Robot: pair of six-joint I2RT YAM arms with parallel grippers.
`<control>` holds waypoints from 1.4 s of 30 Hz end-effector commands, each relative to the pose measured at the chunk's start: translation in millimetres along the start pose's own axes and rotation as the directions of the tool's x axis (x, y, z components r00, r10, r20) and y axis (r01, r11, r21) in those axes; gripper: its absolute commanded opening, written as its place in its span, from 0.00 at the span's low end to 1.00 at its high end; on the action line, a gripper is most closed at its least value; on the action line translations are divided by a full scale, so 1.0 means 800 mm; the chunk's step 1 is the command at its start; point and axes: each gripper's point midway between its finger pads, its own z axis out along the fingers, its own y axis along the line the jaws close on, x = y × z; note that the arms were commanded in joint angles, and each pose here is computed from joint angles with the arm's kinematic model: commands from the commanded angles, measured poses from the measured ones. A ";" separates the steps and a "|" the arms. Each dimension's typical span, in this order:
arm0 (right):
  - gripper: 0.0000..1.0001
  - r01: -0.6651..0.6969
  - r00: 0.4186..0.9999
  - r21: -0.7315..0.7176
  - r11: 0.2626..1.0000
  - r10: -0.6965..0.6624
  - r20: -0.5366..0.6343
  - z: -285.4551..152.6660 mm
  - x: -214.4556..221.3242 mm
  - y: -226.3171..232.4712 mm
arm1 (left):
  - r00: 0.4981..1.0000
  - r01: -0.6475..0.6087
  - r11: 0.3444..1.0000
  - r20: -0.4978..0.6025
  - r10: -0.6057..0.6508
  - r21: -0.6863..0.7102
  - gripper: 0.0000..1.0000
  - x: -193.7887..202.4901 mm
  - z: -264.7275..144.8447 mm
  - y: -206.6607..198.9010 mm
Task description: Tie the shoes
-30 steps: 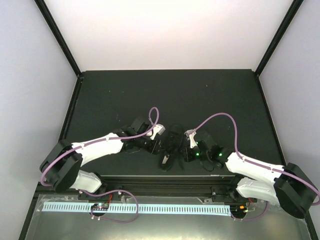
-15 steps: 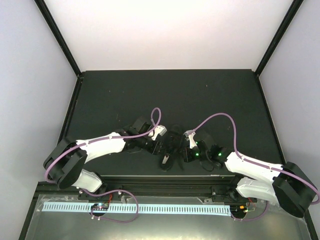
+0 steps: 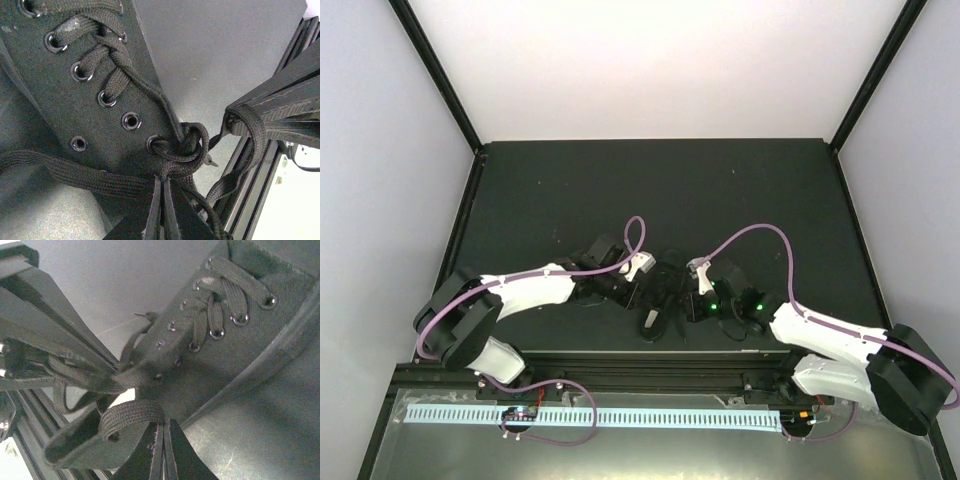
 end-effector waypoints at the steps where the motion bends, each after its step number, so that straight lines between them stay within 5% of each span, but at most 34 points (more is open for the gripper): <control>1: 0.02 0.001 0.998 -0.010 1.000 0.000 0.069 -0.008 -0.032 0.015 | 0.995 -0.051 0.998 0.083 0.048 0.034 0.02 -0.027 -0.008 -0.016; 18: 0.02 0.023 0.997 -0.089 0.996 -0.015 0.082 0.008 -0.067 0.048 | 0.981 -0.092 0.996 0.176 0.087 0.019 0.02 -0.039 -0.018 -0.017; 42: 0.01 0.012 1.000 -0.139 0.990 -0.015 -0.022 0.040 -0.017 0.047 | 0.977 -0.058 0.998 0.207 0.058 -0.006 0.02 -0.036 -0.017 -0.006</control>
